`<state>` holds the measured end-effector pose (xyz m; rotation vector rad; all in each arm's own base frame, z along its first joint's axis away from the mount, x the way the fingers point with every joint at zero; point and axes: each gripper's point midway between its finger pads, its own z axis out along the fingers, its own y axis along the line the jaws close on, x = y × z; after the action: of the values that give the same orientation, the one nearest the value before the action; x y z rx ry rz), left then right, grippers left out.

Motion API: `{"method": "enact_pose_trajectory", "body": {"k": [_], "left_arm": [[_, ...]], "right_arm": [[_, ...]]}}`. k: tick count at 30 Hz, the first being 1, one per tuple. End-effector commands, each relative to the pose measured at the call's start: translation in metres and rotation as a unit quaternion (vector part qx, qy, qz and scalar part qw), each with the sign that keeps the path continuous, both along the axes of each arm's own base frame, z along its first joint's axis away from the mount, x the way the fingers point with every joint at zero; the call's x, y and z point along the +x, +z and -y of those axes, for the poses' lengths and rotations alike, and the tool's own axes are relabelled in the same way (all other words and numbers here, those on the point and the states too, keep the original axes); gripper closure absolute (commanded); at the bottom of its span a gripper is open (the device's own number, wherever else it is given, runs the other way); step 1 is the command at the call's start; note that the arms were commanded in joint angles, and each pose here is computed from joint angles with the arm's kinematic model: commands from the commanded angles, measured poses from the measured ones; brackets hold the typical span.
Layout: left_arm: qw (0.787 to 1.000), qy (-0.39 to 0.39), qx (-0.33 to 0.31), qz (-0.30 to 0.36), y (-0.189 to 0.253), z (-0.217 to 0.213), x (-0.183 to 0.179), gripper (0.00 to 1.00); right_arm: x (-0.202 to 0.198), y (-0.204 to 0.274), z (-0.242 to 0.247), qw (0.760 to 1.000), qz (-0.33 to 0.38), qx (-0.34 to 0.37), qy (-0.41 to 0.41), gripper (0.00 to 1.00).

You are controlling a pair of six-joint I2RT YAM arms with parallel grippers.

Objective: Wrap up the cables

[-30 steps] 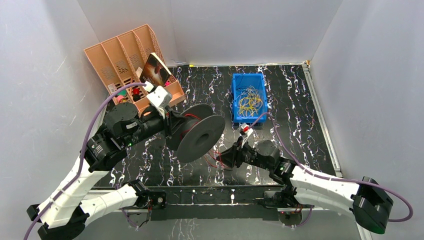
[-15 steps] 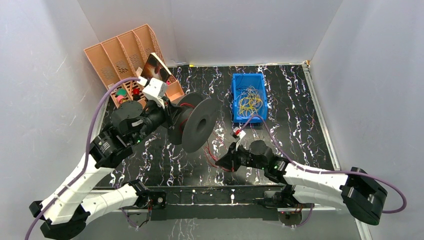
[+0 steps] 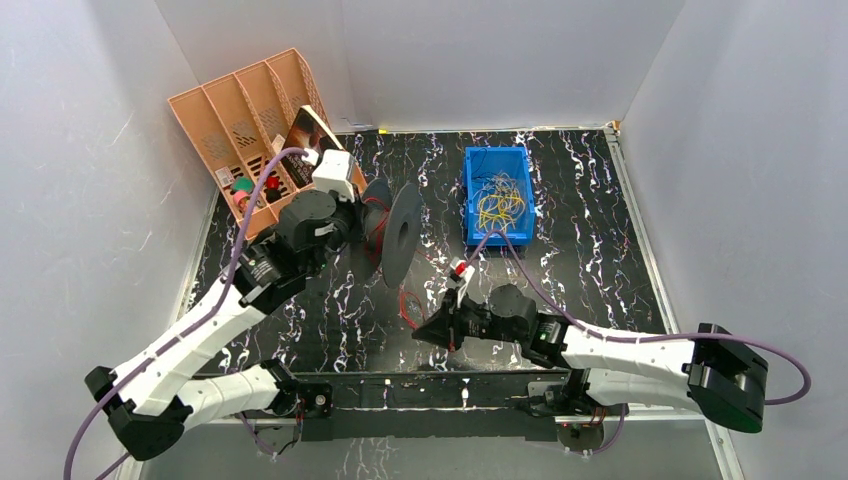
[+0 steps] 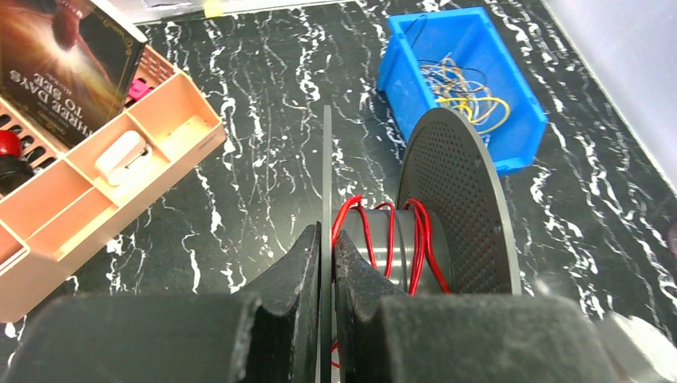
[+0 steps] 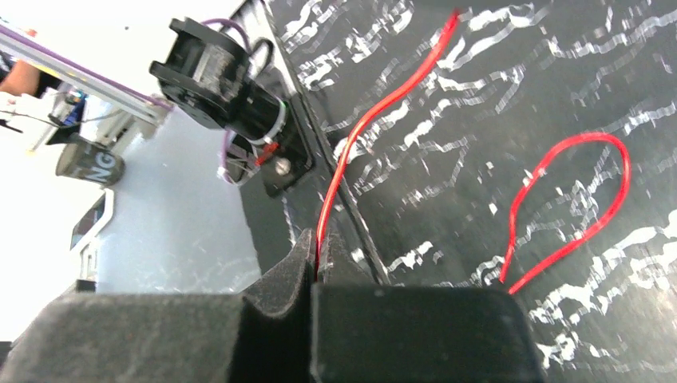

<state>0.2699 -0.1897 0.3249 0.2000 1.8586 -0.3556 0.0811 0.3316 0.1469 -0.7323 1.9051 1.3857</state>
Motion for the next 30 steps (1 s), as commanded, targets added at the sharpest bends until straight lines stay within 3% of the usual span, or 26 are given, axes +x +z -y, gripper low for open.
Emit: {"method": "enact_pose_trajectory", "body": {"k": [1, 12, 20, 30], "left_arm": [[0.997, 0.061, -0.024, 0.045, 0.02, -0.01, 0.019, 1.0], [0.995, 0.07, 0.071, 0.01, -0.033, -0.009, 0.022, 1.0], [0.991, 0.04, 0.126, -0.003, -0.057, -0.002, 0.005, 1.0], [0.983, -0.041, 0.18, -0.02, -0.079, 0.001, -0.022, 1.0]], "right_arm": [[-0.003, 0.06, -0.022, 0.998, 0.035, 0.06, 0.011, 1.0], [-0.002, 0.126, -0.045, 0.995, 0.072, 0.06, 0.02, 1.0], [0.021, 0.151, -0.057, 0.995, 0.097, 0.011, -0.015, 1.0], [0.059, 0.173, -0.038, 0.981, 0.158, -0.08, -0.082, 0.99]]}}
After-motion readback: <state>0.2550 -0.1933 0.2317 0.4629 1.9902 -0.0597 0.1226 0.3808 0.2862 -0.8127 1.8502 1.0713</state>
